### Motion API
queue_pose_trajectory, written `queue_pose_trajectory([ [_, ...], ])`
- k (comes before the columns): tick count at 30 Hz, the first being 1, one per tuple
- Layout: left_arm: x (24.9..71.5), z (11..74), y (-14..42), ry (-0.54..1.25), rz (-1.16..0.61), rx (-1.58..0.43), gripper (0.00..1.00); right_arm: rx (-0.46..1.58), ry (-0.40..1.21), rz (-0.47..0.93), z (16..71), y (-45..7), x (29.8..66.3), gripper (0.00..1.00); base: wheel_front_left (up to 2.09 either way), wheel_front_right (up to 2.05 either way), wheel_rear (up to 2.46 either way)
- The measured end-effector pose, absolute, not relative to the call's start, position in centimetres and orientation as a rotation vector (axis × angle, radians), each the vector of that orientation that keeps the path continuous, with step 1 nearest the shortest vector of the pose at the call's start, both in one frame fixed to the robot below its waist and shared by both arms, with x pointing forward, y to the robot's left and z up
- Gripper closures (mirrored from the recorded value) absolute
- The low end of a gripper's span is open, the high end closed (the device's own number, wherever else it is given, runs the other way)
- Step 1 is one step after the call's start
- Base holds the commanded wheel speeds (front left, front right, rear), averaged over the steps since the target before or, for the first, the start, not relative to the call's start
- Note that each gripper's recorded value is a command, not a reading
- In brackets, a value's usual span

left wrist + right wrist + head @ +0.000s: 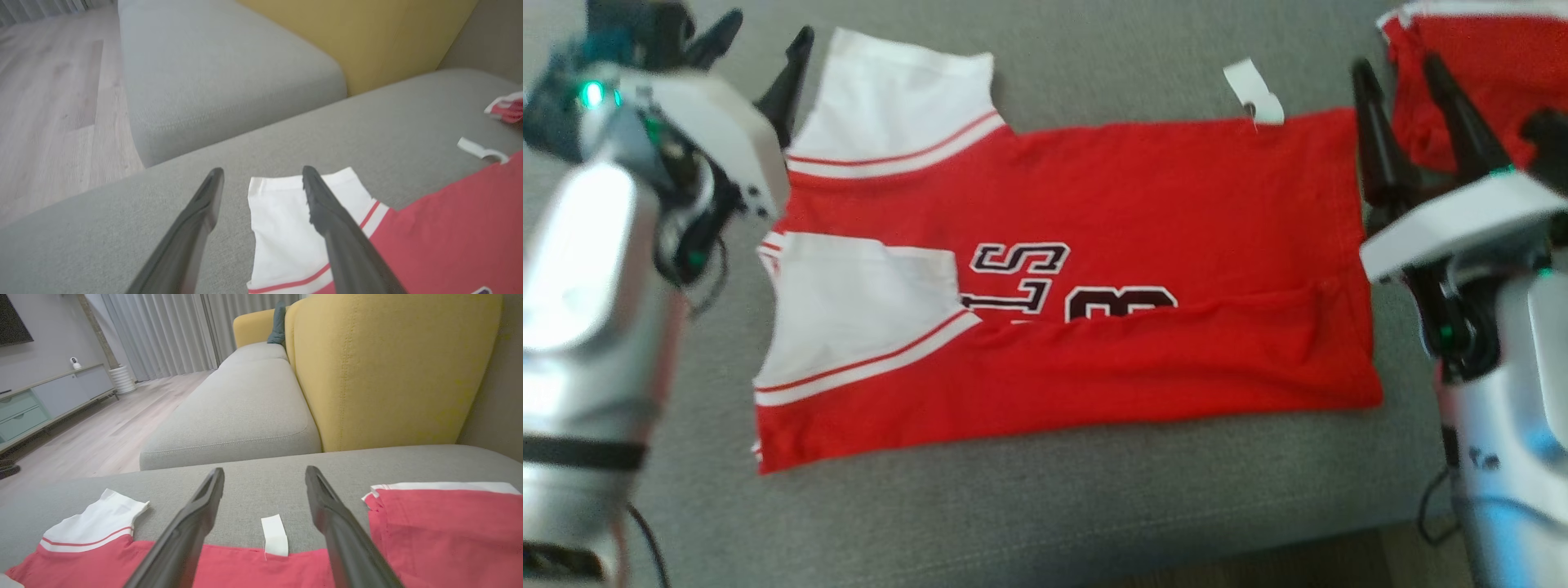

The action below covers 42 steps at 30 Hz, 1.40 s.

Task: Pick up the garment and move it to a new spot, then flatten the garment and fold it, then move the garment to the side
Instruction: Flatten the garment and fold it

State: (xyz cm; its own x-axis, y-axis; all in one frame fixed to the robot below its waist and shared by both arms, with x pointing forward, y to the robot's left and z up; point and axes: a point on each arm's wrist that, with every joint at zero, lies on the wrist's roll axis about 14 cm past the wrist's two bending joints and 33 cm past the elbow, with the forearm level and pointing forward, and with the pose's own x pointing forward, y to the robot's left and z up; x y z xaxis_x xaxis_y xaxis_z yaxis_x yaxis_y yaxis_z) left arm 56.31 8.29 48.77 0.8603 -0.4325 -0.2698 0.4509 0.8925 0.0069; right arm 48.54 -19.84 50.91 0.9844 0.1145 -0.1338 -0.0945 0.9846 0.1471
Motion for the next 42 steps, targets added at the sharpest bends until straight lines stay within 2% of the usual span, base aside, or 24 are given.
queue_pose_trajectory([
  [9, 59.1, 41.5, 7.0, 0.547, -0.584, 0.213, 0.00, 0.088, 0.153, 0.109, 49.7, -20.4, 51.3, 0.00, 0.00, 0.00, 0.00],
  [15, 61.0, 39.3, 6.1, 0.575, -0.605, 0.256, 0.00, 0.074, 0.205, 0.076, 47.5, -21.7, 50.9, 0.00, 0.00, 0.00, 0.00],
  [25, 63.0, 35.9, 6.9, 0.649, -0.574, 0.274, 0.00, 0.044, 0.213, 0.054, 47.0, -22.9, 51.6, 0.00, 0.00, 0.00, 0.00],
  [34, 62.9, 35.2, 5.7, 0.722, -0.588, 0.176, 0.00, 0.034, 0.228, 0.037, 46.5, -23.8, 51.6, 0.00, 0.00, 0.00, 0.00],
  [35, 62.9, 35.3, 5.7, 0.732, -0.586, 0.168, 0.10, 0.034, 0.231, 0.035, 46.4, -23.8, 51.6, 0.00, 0.00, 0.00, 0.00],
  [36, 63.0, 35.5, 5.7, 0.734, -0.585, 0.162, 0.64, 0.034, 0.232, 0.034, 46.3, -23.8, 51.7, 0.00, 0.00, 0.00, 0.00],
  [37, 62.9, 35.5, 5.7, 0.734, -0.587, 0.159, 1.00, 0.033, 0.232, 0.033, 46.3, -23.9, 51.8, 0.00, 0.00, 0.00, 0.00],
  [42, 62.8, 36.3, 5.7, 0.680, -0.589, 0.133, 1.00, 0.026, 0.219, 0.030, 46.8, -24.1, 52.4, 0.00, 0.00, 0.00, 0.00],
])
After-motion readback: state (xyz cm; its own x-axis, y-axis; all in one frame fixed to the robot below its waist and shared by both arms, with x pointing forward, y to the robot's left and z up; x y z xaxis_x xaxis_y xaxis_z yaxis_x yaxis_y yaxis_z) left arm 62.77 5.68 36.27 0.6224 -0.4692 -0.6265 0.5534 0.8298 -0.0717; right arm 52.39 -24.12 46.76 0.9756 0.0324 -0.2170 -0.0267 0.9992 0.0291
